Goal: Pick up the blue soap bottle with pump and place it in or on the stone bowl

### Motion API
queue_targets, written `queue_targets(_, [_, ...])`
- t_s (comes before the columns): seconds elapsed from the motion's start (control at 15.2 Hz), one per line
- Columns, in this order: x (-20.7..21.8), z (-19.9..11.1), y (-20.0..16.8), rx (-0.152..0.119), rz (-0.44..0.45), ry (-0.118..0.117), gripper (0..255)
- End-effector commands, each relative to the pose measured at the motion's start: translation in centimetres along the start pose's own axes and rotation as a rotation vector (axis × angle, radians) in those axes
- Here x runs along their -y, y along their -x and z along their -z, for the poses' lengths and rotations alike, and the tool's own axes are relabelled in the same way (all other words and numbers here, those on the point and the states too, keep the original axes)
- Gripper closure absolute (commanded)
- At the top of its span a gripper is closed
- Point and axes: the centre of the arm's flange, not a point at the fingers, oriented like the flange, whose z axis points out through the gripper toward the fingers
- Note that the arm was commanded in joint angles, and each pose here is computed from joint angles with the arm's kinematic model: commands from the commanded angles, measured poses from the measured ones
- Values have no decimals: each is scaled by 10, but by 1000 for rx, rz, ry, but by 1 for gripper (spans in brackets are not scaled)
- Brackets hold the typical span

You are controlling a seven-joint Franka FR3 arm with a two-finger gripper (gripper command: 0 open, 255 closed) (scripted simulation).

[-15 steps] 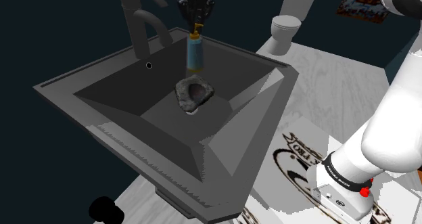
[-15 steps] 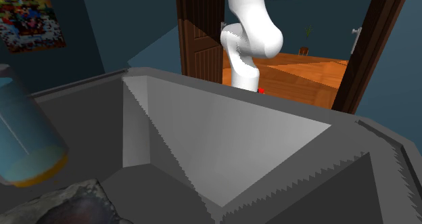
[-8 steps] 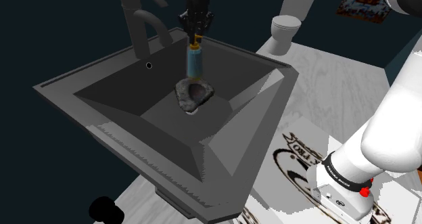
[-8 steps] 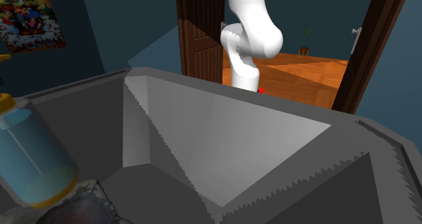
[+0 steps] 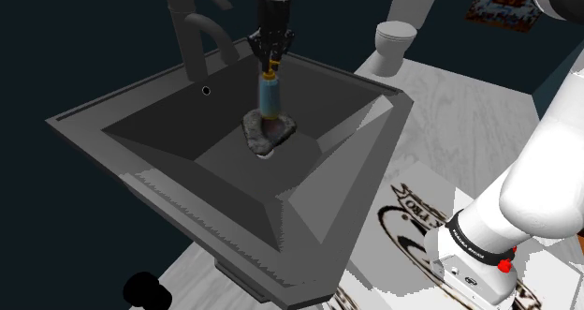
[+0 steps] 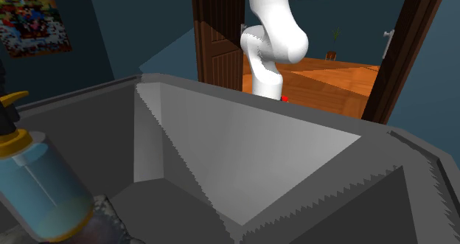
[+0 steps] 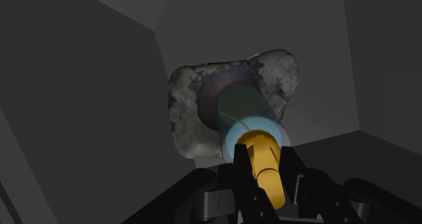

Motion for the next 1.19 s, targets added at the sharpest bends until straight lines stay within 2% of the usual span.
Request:
queue_targets(0.0, [0, -1, 0, -1, 0, 0, 255])
queue_targets(0.26, [0, -1, 0, -1, 0, 0, 255])
queue_targets(0.33, [0, -1, 0, -1, 0, 0, 0])
queue_targets(0.66, [0, -1, 0, -1, 0, 0, 0])
queue_targets(0.92, [0, 49, 0, -1, 0, 0, 0])
queue_targets(1.12, [0, 49, 0, -1, 0, 0, 0])
